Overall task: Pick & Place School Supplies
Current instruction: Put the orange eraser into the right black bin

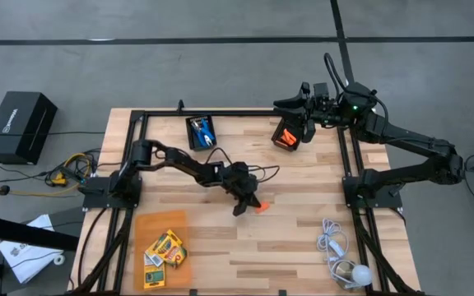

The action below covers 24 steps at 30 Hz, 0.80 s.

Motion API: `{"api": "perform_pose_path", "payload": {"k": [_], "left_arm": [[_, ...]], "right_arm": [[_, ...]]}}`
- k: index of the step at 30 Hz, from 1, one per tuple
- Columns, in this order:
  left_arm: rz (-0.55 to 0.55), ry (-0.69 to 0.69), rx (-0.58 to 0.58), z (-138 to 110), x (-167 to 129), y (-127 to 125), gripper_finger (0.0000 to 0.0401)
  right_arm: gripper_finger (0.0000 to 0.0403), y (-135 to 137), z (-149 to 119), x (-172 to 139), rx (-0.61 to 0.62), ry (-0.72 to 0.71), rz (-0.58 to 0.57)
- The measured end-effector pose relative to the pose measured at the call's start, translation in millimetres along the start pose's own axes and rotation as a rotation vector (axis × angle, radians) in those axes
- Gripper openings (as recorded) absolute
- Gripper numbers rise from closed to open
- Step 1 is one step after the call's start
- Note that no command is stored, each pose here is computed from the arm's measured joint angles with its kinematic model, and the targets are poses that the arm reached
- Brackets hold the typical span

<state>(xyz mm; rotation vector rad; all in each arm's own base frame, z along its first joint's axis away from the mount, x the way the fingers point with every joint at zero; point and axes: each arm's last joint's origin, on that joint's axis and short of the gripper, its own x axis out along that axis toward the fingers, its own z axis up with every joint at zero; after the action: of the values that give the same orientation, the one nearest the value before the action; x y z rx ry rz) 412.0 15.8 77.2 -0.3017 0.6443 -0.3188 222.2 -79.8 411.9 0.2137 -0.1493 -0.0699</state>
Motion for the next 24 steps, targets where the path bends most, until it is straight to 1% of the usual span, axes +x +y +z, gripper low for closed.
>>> {"api": "perform_pose_path", "payload": {"k": [5,13,19,24], "left_arm": [[0.059,0.021,-0.002,-2,-6,15,0.0001],[0.063,0.029,-0.006,-3,-9,20,0.0001],[0.054,0.018,-0.037,-2,-7,17,0.0001],[0.017,0.021,-0.041,-3,-1,3,0.0001]], "right_arm": [[0.0107,0,0,0,0.000,0.000,0.000],[0.0107,0,0,0,-0.001,-0.002,0.001],[0.0107,0,0,0,-0.001,-0.003,0.001],[0.0107,0,0,0,-0.001,-0.004,0.001]]}}
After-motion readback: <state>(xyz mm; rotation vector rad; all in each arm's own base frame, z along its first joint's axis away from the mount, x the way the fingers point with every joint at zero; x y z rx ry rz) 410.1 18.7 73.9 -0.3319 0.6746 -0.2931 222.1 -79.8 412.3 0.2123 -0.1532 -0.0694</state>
